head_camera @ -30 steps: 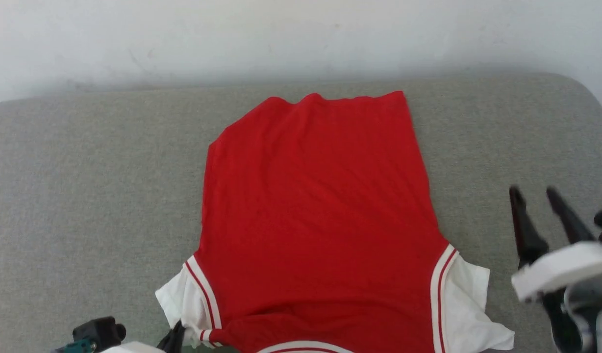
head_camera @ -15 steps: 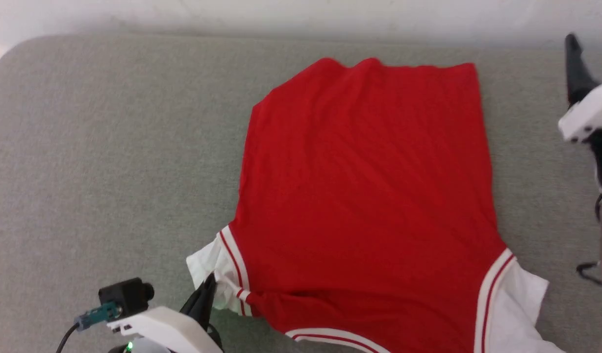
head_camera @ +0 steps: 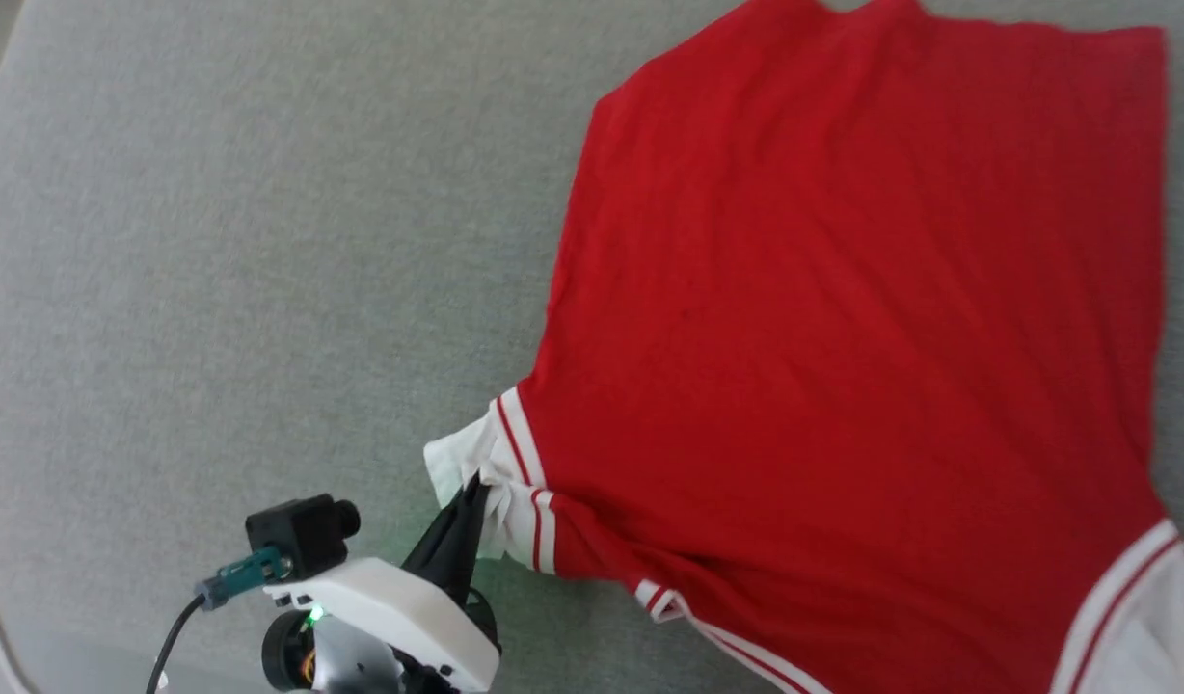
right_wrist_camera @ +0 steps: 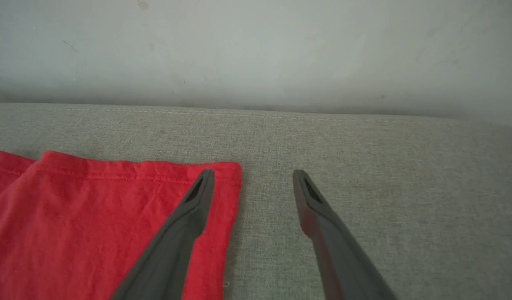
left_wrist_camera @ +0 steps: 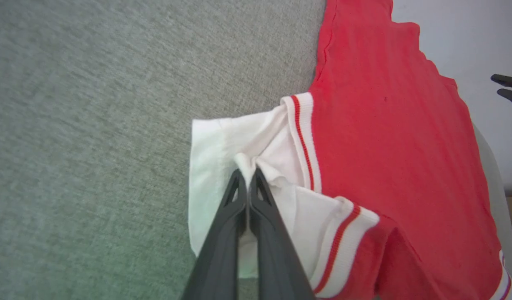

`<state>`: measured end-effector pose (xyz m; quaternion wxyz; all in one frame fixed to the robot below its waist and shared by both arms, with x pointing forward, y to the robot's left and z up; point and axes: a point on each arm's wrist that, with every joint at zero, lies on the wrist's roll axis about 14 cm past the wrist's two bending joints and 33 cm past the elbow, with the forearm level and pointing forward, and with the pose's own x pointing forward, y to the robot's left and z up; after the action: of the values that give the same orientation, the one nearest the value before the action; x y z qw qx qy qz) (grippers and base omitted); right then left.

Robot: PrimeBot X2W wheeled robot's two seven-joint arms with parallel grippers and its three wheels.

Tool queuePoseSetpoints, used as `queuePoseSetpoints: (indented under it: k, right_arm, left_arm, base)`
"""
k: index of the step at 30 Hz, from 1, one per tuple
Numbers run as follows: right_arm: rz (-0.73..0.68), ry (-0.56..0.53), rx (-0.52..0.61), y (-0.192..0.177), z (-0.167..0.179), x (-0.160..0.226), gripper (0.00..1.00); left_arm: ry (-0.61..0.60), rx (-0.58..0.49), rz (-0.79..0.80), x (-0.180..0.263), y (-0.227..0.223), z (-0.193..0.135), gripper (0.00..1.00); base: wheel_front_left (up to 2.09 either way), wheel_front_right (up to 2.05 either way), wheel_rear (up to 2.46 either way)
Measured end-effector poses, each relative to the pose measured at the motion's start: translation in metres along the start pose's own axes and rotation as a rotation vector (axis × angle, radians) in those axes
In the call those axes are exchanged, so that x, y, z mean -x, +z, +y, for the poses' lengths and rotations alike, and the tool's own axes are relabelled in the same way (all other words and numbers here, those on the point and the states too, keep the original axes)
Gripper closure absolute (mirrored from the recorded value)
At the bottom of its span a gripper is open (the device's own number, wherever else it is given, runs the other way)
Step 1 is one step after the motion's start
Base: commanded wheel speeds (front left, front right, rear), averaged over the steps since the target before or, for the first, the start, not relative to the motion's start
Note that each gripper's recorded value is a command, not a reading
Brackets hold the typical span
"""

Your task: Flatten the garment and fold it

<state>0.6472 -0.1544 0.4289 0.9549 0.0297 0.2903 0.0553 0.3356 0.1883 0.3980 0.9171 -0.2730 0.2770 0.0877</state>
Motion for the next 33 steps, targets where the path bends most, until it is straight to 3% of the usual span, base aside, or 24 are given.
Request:
queuePoseSetpoints:
  k: [7,8,9,11,12,15,18,22,27,33]
  right_arm:
    - [0.256,0.022,0.012,-0.049,0.017,-0.038,0.00]
    - [0.292,0.020,0.011,-0.057,0.017,-0.041,0.07]
    - [0.319,0.015,0.017,-0.062,0.017,-0.044,0.42]
    - [0.361,0.011,0.017,-0.063,0.018,-0.048,0.84]
    - [0.382,0.012,0.017,-0.065,0.020,-0.049,1.00]
    - [0.389,0.025,0.025,-0.063,0.029,-0.048,1.00]
    - [0.309,0.040,0.051,-0.058,0.035,-0.044,1.00]
    - [0.066,0.079,0.016,-0.040,0.042,-0.031,1.00]
    - [-0.264,0.124,0.048,-0.011,0.051,0.013,1.00]
    - [-0.429,0.092,0.118,-0.017,0.030,0.077,1.00]
  left_arm:
    - [0.052,0.018,0.015,-0.007,-0.009,0.012,1.00]
    - [0.056,0.017,0.016,-0.008,-0.009,0.013,1.00]
    - [0.059,0.016,0.016,-0.009,-0.010,0.014,1.00]
    - [0.064,0.016,0.013,-0.010,-0.009,0.015,1.00]
    - [0.068,0.019,0.012,-0.010,-0.009,0.016,1.00]
    - [0.075,0.022,0.006,-0.009,-0.008,0.017,1.00]
    - [0.076,0.022,-0.001,-0.007,-0.007,0.019,1.00]
    - [0.077,0.019,-0.011,-0.002,-0.004,0.022,1.00]
    - [0.079,0.021,-0.017,0.010,-0.002,0.026,1.00]
    - [0.052,0.007,-0.010,0.026,-0.001,0.024,1.00]
  base:
    - [0.00,0.00,0.00]
    - [0.00,0.00,0.00]
    - [0.00,0.00,0.00]
    - [0.00,0.00,0.00]
    - [0.00,0.00,0.00]
    - [0.00,0.00,0.00]
    - [0.00,0.00,0.00]
    - [0.00,0.00,0.00]
    - [0.00,0.00,0.00]
    - [0.00,0.00,0.00]
